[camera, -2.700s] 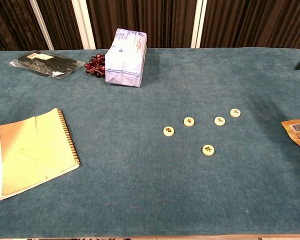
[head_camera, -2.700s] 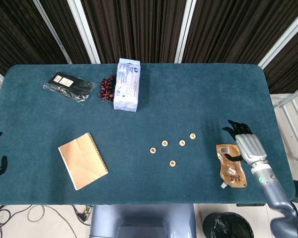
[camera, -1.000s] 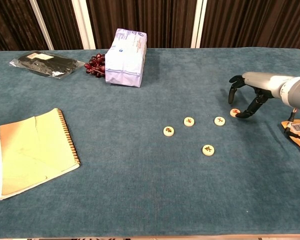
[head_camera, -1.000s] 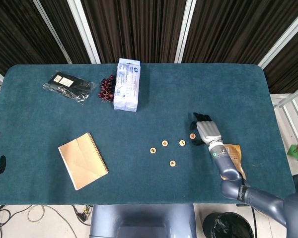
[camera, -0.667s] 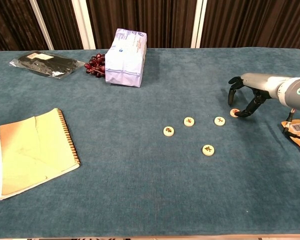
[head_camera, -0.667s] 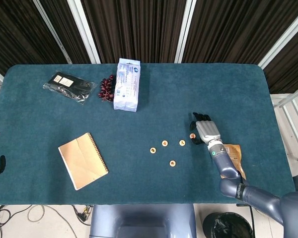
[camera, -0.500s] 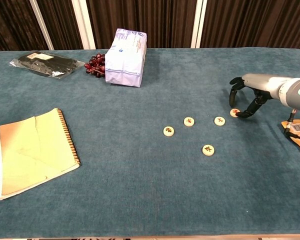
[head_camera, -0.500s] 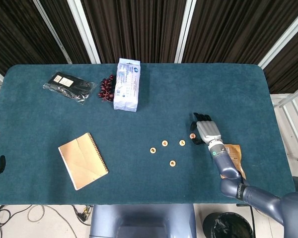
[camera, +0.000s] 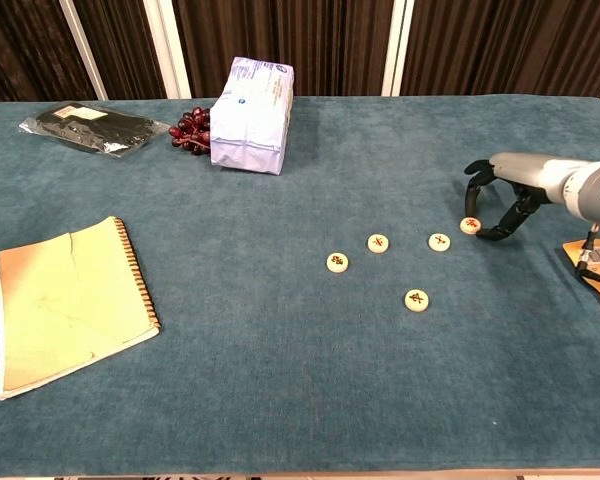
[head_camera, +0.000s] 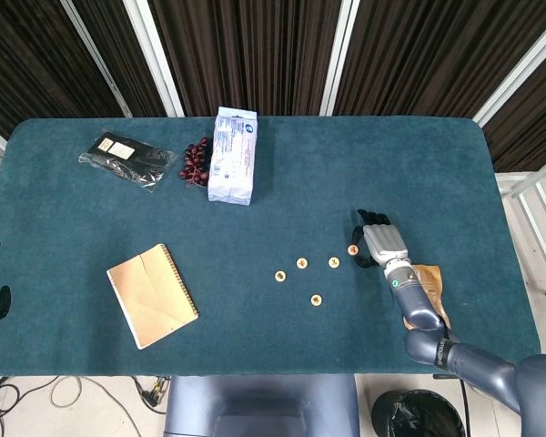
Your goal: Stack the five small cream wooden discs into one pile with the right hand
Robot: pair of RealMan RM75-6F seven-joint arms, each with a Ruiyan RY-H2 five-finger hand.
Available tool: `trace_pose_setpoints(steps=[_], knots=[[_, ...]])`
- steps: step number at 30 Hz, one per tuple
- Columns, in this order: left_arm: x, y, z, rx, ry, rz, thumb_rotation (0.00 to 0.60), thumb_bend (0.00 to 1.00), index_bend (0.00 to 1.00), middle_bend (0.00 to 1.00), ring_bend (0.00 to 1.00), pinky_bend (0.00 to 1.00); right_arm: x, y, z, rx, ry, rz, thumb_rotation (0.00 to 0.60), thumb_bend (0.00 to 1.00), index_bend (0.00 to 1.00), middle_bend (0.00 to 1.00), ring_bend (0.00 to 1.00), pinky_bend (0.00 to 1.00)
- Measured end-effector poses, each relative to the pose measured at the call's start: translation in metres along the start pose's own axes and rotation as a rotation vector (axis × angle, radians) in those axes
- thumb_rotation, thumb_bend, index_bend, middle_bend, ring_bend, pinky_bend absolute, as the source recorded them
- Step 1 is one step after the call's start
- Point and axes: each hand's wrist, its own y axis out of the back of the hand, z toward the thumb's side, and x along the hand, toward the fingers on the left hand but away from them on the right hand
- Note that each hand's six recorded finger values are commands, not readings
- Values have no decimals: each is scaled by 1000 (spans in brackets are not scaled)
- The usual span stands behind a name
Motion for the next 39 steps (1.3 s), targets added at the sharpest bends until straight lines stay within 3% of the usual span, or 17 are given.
trace_pose_setpoints(steps=[21,39], knots=[[0,0,-1,-3,1,0,600,487,148,0,0,0,1,3,7,3,22,3,600,411,556,0,0,0],[0,0,2,-6,-6,1,600,487,150,0,0,0,28,18,36,-14,119,4,600,410,556,0,0,0]])
